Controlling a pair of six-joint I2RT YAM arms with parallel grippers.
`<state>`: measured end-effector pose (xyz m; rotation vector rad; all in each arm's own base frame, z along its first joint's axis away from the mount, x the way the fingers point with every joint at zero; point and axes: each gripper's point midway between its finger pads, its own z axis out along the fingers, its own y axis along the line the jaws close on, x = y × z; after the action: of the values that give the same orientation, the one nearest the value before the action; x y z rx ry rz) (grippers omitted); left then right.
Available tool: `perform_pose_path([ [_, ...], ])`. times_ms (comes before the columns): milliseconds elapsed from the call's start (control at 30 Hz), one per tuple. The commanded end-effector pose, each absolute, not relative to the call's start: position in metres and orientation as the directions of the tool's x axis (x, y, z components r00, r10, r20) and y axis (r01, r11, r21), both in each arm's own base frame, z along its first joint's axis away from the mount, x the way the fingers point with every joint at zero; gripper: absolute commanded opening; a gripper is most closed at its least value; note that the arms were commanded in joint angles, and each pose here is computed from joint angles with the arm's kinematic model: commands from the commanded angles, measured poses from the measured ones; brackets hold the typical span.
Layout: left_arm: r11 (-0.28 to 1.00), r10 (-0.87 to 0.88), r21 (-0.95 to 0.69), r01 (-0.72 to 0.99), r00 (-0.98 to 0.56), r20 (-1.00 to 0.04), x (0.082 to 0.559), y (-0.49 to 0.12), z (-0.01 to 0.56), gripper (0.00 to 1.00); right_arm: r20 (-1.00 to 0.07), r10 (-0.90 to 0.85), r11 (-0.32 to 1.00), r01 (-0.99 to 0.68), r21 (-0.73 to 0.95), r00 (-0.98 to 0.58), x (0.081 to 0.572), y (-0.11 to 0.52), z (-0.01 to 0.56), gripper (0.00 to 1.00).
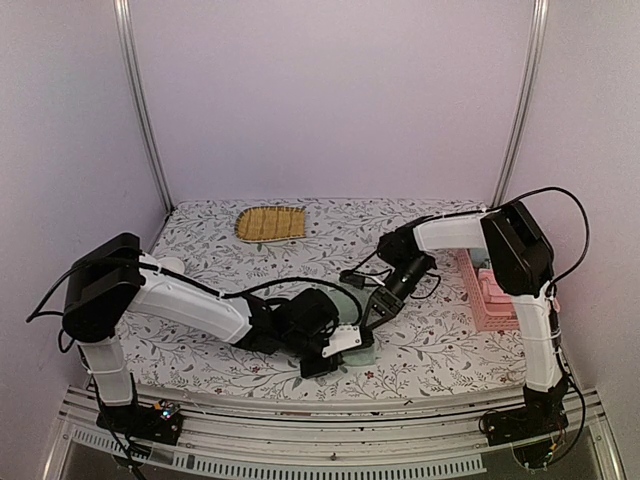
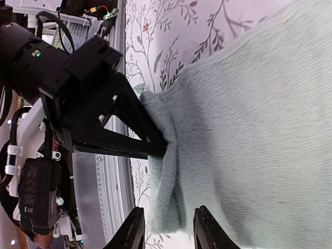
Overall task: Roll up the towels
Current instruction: Roll the towel at the center of the board.
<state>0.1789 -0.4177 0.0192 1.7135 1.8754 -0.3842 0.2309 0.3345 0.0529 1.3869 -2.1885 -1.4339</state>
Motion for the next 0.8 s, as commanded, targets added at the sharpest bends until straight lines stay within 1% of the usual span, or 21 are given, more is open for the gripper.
perform_pose_path([
  [0, 0.100, 0.837, -0.038, 0.994, -0.105, -0.537, 0.138, -0.410, 0.022, 0.00, -0.345, -0.766, 0.179, -0.696, 0.696, -0.543, 0.266, 0.331, 0.047, 0.35],
  [67, 0.096, 0.833, -0.088, 0.991, -0.129, -0.538, 0.131, -0.411, 0.028, 0.00, -0.308, -0.769, 0.235, -0.695, 0.679, -0.561, 0.275, 0.332, 0.030, 0.34],
  [267, 0.098, 0.835, -0.193, 0.976, -0.186, -0.517, 0.119, -0.411, 0.036, 0.00, -0.233, -0.780, 0.306, -0.678, 0.669, -0.581, 0.286, 0.332, -0.009, 0.31],
  [400, 0.104, 0.840, -0.301, 0.948, -0.246, -0.483, 0.112, -0.410, 0.033, 0.00, -0.237, -0.777, 0.303, -0.677, 0.671, -0.583, 0.288, 0.335, -0.012, 0.31],
  [500, 0.118, 0.834, -0.346, 0.931, -0.282, -0.474, 0.114, -0.413, 0.032, 0.00, -0.256, -0.771, 0.286, -0.676, 0.680, -0.583, 0.292, 0.339, 0.001, 0.31],
  [567, 0.135, 0.826, -0.372, 0.918, -0.312, -0.470, 0.118, -0.414, 0.032, 0.00, -0.301, -0.764, 0.264, -0.702, 0.661, -0.570, 0.299, 0.338, 0.022, 0.31],
  [633, 0.160, 0.814, -0.406, 0.900, -0.353, -0.461, 0.124, -0.414, 0.032, 0.00, -0.387, -0.731, 0.249, -0.748, 0.615, -0.562, 0.312, 0.333, 0.064, 0.33],
  [767, 0.176, 0.799, -0.487, 0.856, -0.413, -0.437, 0.127, -0.411, 0.026, 0.00, -0.513, -0.655, 0.274, -0.807, 0.523, -0.555, 0.333, 0.307, 0.131, 0.38],
])
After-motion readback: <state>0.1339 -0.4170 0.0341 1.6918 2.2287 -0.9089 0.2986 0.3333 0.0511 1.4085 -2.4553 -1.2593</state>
